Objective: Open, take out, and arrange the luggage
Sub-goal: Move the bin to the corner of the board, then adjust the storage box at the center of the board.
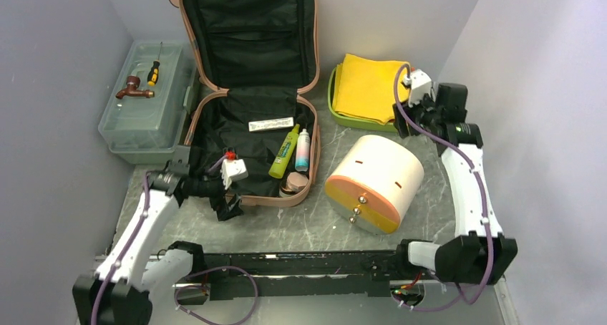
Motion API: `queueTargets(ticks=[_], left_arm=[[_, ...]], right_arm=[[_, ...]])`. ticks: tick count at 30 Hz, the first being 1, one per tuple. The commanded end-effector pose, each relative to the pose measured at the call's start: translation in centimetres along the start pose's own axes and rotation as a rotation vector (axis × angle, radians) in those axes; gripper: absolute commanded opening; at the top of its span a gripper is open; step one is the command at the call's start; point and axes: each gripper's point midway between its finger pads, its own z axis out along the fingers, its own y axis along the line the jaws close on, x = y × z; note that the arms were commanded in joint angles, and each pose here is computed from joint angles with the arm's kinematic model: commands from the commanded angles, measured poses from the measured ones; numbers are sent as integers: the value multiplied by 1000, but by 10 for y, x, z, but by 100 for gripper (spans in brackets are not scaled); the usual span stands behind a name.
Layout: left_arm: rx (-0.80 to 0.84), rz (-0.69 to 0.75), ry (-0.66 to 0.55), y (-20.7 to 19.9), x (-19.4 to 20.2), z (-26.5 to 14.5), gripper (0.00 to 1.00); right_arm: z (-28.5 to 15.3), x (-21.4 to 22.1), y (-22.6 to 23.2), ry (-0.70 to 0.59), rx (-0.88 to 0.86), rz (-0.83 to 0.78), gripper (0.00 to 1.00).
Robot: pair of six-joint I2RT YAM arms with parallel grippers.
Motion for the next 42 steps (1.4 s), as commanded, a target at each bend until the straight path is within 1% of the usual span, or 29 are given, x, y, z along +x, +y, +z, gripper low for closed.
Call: queueTargets(ticks=[1,3,5,6,8,11,15,17,21,25,27,31,34,36,38,42], left_arm=[[115,61,-15,10,-33,10,99],[159,81,59,13,-46,24,99],[179,123,163,16,-57,50,99],[180,156,184,15,-67,62,99],[189,194,180,12,-93,86,99],[263,229,135,-4,-131,118,99],[324,224,98,-22,-172,165,99],[307,213,94,-23,-183,189,100],[197,197,138,-9,-189,230,99],[68,171,138,17,-196,257,100],[29,154,135,25,-200,266,99],[10,102,130,32,-210,279,100],[11,80,121,32,-223,274,99],[2,84,83,33,-238,256,99],[38,107,34,29,-251,232,99],[79,209,-51,20,-269,177,100]], right_arm=[[-3,36,5,-18,-18,49,64],[-1,58,14,23,-50,64,64],[0,75,24,69,-92,75,64],[-2,81,27,85,-101,83,64],[-5,90,31,107,-105,98,64],[-11,97,34,98,-94,109,64],[-17,97,28,70,-54,117,65],[-18,99,26,73,-51,126,65],[-23,101,20,69,-35,136,66],[-32,101,11,45,-1,151,66],[-33,103,7,45,19,162,66],[-32,111,-12,78,109,195,67],[-34,117,-23,99,158,217,67],[-37,119,-26,93,165,230,67],[-40,120,-28,83,172,242,67],[-43,122,-36,83,200,271,67]])
